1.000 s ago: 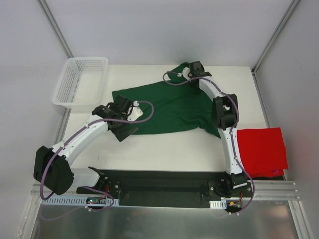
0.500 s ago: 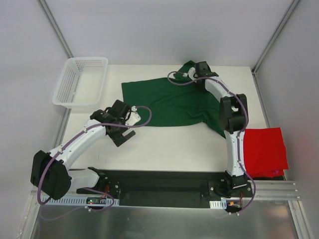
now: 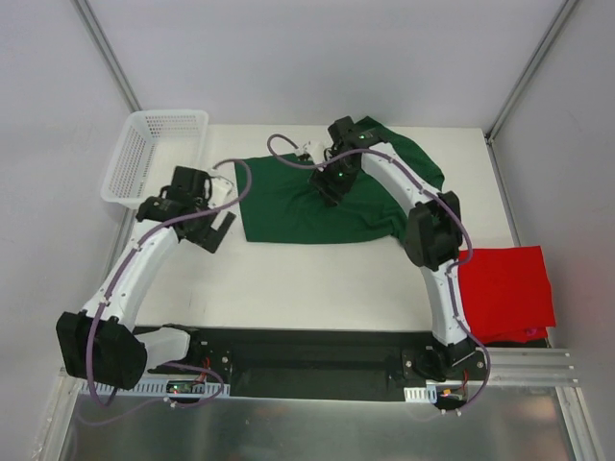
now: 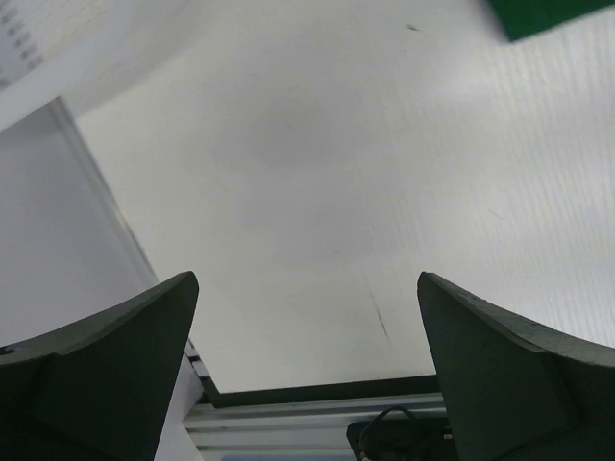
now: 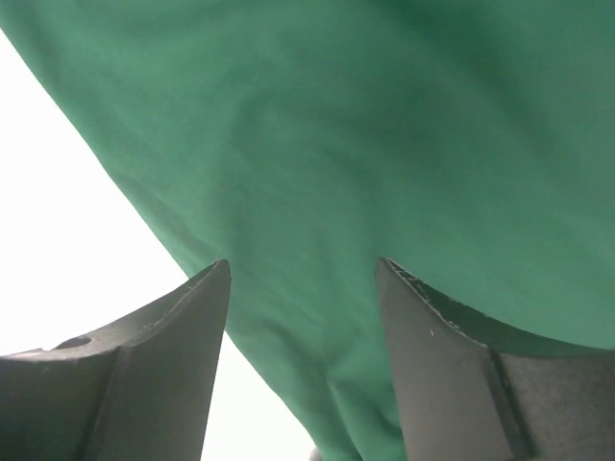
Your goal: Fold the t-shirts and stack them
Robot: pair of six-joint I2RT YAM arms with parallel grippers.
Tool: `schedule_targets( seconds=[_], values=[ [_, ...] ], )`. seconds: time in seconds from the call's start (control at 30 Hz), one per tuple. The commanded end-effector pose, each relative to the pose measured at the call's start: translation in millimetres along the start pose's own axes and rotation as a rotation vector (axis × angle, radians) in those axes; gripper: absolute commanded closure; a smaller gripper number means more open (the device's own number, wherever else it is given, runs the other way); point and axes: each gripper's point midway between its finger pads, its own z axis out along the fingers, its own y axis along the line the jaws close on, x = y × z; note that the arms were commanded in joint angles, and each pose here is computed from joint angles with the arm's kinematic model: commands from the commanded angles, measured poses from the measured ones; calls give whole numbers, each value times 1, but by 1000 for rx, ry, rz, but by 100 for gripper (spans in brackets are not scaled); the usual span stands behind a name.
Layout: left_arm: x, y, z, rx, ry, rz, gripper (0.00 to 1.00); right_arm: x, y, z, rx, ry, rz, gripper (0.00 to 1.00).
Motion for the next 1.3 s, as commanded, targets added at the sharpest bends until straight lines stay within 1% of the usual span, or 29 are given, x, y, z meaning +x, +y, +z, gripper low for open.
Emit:
schedule_targets(
  seconds=[0.0,0.07,0.17,0.27,0.37,0.57,0.8,0.9,0.97,1.0,1.07,1.1,1.17,1.2,1.23,1.27],
  values=[
    [-13,48,-34,-96,-129,-223,1,22,46,27,-233,102,44,34],
    [-4,69,-42,-157,-133,-288,1,24,45,35,-218,120,25,34],
    [5,87,-54,-219,-154,-338,1,24,46,47,-205,133,-1,33],
    [9,89,-64,-235,-180,-340,1,27,52,57,-210,156,-27,33],
    [10,85,-71,-236,-211,-334,1,31,69,64,-244,191,-82,33],
    [16,79,-84,-248,-254,-336,1,28,122,73,-370,237,-129,33],
    [17,79,-105,-278,-299,-327,1,16,169,83,-509,233,-102,33],
    [20,77,-108,-280,-302,-324,1,8,187,87,-567,209,-82,33],
    [22,75,-107,-277,-300,-324,1,-3,200,86,-614,169,-65,32],
    [24,73,-106,-272,-294,-325,1,-7,204,86,-626,159,-33,32],
    [27,70,-104,-267,-287,-324,1,-21,215,87,-665,107,-11,32],
    [27,68,-104,-260,-289,-322,1,-27,219,87,-675,97,24,32],
    [29,65,-103,-252,-292,-322,1,-43,228,88,-688,47,19,32],
    [29,65,-103,-249,-295,-326,1,-48,231,89,-691,28,17,29],
    [31,63,-102,-244,-289,-324,0,-55,236,88,-705,16,48,29],
    [31,63,-102,-245,-292,-328,1,-67,239,86,-716,-28,39,29]
  ],
)
